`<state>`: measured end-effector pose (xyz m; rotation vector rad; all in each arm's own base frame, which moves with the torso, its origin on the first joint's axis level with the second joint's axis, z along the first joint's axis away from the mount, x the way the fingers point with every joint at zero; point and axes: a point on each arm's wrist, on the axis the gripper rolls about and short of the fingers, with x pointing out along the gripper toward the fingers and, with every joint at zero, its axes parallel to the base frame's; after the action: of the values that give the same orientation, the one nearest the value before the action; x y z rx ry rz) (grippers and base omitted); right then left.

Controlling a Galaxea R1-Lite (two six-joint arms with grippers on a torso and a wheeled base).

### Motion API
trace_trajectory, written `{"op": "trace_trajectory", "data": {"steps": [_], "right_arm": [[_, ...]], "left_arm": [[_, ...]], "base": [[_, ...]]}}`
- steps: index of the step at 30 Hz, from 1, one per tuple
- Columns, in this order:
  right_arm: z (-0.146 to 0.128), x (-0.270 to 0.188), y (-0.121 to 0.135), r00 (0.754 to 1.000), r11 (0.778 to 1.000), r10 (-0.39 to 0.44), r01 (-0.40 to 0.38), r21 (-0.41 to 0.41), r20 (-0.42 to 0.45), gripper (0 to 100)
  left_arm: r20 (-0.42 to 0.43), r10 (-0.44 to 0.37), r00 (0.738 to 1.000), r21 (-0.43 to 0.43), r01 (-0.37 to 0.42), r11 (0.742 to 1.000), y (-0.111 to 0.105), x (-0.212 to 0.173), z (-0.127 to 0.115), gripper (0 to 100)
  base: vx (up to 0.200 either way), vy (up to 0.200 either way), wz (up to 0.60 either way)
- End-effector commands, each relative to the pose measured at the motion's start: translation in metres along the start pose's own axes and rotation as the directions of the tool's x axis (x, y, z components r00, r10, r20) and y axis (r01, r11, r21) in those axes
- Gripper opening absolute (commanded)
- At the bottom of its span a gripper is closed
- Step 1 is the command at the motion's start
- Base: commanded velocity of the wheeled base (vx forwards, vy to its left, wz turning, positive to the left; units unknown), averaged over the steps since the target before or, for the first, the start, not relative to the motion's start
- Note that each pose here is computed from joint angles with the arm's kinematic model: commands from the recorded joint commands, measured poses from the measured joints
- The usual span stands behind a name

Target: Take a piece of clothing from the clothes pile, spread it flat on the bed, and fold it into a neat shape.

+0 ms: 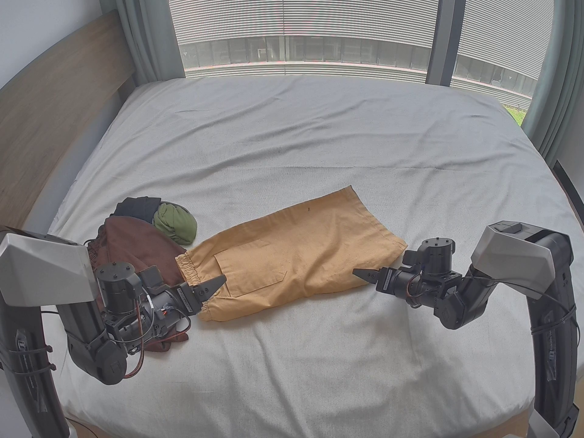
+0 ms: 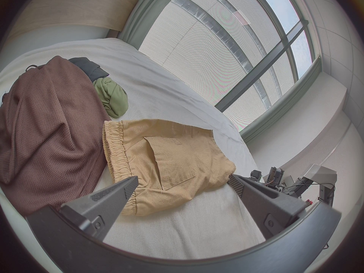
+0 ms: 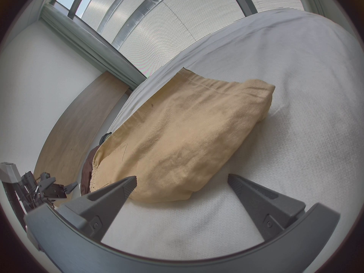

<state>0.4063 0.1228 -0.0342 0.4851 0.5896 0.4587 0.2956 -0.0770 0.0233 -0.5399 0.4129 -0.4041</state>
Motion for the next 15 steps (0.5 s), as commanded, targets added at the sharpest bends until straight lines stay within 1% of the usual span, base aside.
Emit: {"op": "trace_trajectory", "data": {"steps": [1, 5, 8, 11, 12, 14, 15], "right_arm": [[-0.011, 0.011, 0.005, 1.000, 0.999, 0.017, -0.016, 0.033, -0.026, 100], [-0.022, 0.024, 0.005, 0.999, 0.998, 0.026, -0.024, 0.050, -0.040, 100], [-0.023, 0.032, 0.002, 0.999, 0.998, 0.035, -0.034, 0.050, -0.020, 100], [-0.022, 0.038, 0.001, 0.999, 0.996, 0.045, -0.044, 0.081, -0.007, 100], [-0.023, 0.042, 0.000, 0.999, 0.993, 0.050, -0.050, 0.110, 0.003, 100], [-0.022, 0.045, 0.001, 0.998, 0.991, 0.059, -0.060, 0.117, 0.014, 100], [-0.021, 0.048, 0.003, 0.997, 0.990, 0.075, -0.078, 0.117, 0.033, 100]], "left_arm": [[-0.004, 0.004, 1.000, 0.010, -0.004, 1.000, 0.001, 0.001, -0.002, 100], [-0.010, 0.009, 1.000, 0.021, -0.009, 1.000, 0.003, 0.002, -0.003, 100], [-0.006, 0.012, 1.000, 0.024, -0.012, 1.000, 0.004, 0.001, -0.002, 100], [-0.006, 0.015, 1.000, 0.027, -0.015, 1.000, 0.005, 0.001, -0.002, 100], [-0.006, 0.015, 1.000, 0.027, -0.015, 1.000, 0.005, 0.001, -0.002, 100], [-0.006, 0.014, 1.000, 0.027, -0.014, 1.000, 0.005, 0.001, -0.002, 100], [-0.006, 0.015, 1.000, 0.027, -0.015, 1.000, 0.005, 0.001, -0.002, 100]], "base": [[0.000, 0.000, 0.00], [0.000, 0.000, 0.00], [0.000, 0.000, 0.00], [0.000, 0.000, 0.00], [0.000, 0.000, 0.00], [0.000, 0.000, 0.00], [0.000, 0.000, 0.00]]}}
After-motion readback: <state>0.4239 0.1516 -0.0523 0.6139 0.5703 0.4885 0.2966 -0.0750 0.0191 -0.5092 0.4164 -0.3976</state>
